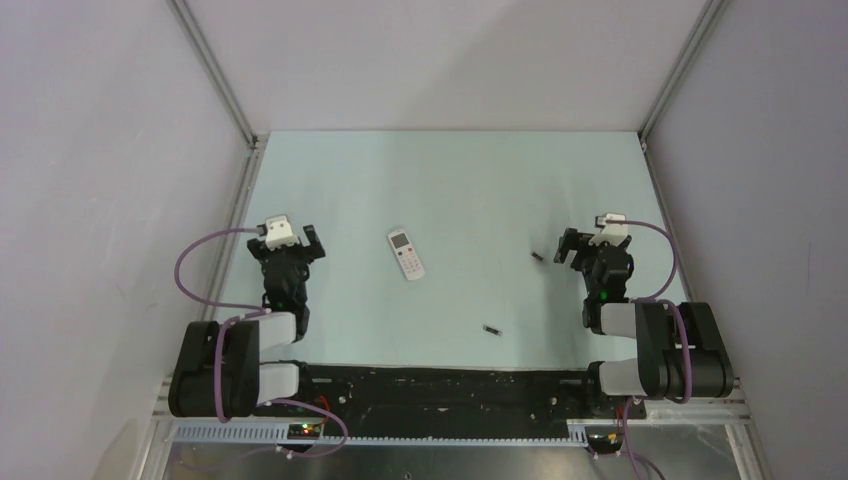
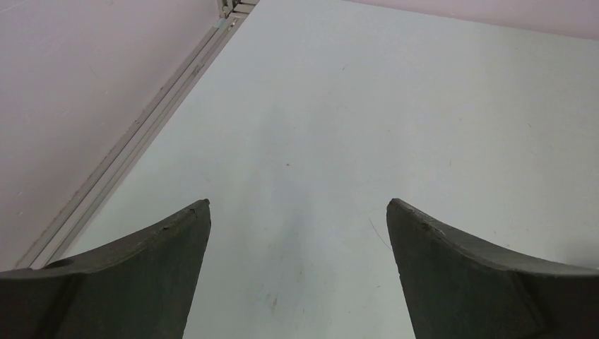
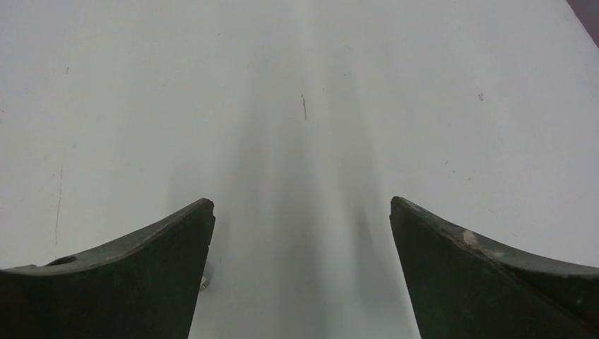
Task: Load the batteries into the remote control
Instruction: Pick up the remote control from the center of the board.
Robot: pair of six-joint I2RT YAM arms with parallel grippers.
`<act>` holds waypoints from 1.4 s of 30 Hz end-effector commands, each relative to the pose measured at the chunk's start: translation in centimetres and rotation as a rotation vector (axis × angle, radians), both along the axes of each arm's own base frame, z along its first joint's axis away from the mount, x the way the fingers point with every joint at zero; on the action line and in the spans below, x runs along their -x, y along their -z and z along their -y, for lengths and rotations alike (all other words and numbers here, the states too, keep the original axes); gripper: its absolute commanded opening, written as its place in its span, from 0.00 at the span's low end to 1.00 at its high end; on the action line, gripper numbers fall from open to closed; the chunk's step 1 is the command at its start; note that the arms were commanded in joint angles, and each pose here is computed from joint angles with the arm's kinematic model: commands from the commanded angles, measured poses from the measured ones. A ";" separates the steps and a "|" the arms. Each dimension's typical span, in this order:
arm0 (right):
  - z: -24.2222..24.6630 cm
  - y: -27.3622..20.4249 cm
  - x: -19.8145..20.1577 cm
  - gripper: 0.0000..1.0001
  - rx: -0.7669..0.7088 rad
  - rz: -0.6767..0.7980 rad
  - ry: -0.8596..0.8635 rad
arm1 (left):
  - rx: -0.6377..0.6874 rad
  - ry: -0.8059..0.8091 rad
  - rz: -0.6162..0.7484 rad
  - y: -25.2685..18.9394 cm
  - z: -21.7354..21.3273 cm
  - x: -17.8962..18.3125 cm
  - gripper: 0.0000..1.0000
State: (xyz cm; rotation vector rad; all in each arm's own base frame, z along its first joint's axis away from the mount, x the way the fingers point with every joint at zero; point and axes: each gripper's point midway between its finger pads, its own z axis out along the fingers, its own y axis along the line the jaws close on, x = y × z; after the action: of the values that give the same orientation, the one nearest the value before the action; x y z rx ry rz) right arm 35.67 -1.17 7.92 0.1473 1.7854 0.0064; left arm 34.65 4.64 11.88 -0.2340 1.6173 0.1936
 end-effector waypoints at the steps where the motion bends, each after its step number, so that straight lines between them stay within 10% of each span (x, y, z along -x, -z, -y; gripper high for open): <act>1: 0.1 -2.6 -1.2 1.00 -0.006 0.092 0.005 | -0.014 -0.016 0.059 -1.8 -0.2 -0.5 0.98; 31: 0.7 -6.9 -0.2 1.00 -0.021 0.116 0.060 | 0.084 -0.229 0.161 -5.7 -2.6 3.5 0.98; 42: -0.1 -12.0 1.4 1.00 -0.378 0.118 0.169 | 0.255 -0.500 0.196 -11.4 -5.6 8.7 0.98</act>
State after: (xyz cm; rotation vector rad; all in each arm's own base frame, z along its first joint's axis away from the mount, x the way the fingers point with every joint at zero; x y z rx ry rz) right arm 34.88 -2.40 20.04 0.4547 1.5733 0.1018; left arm 28.18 8.88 22.64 -0.7123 1.3374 0.2571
